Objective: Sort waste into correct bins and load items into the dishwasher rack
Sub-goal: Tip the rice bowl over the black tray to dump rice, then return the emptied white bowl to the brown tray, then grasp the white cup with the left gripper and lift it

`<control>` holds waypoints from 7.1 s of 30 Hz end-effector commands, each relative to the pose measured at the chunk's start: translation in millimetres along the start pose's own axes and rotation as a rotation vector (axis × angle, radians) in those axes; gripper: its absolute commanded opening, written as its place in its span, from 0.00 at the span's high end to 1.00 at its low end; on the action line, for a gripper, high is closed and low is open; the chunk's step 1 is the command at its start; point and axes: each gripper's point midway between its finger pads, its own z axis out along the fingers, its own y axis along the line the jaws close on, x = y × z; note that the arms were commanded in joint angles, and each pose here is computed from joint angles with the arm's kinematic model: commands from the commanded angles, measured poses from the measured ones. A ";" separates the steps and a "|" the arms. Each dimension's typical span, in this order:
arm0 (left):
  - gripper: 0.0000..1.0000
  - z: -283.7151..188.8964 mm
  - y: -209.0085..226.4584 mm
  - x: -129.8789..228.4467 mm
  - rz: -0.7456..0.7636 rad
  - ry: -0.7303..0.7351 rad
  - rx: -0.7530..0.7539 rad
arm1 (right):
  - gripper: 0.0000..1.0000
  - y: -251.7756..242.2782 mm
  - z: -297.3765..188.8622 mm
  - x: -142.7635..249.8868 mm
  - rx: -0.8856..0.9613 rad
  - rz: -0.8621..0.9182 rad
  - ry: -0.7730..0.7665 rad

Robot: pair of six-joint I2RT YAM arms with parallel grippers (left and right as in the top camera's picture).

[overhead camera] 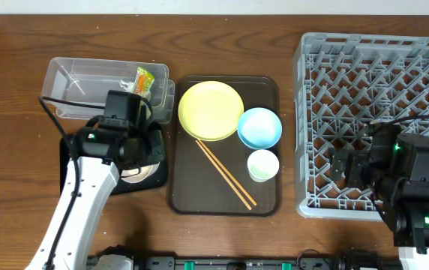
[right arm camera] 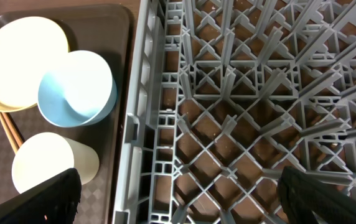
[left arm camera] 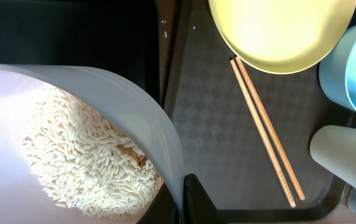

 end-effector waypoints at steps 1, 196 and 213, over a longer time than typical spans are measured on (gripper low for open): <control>0.94 -6.5 -4.3 -1.5 0.012 0.000 0.060 | 0.01 4.9 -3.0 -3.5 -0.015 -0.003 -0.012; 0.45 88.0 -186.0 70.8 0.546 0.173 0.266 | 0.01 4.3 -2.9 3.8 -0.013 0.002 0.018; 0.94 106.7 -174.0 66.6 0.514 0.190 0.201 | 0.01 4.1 -3.0 7.1 -0.012 0.003 0.031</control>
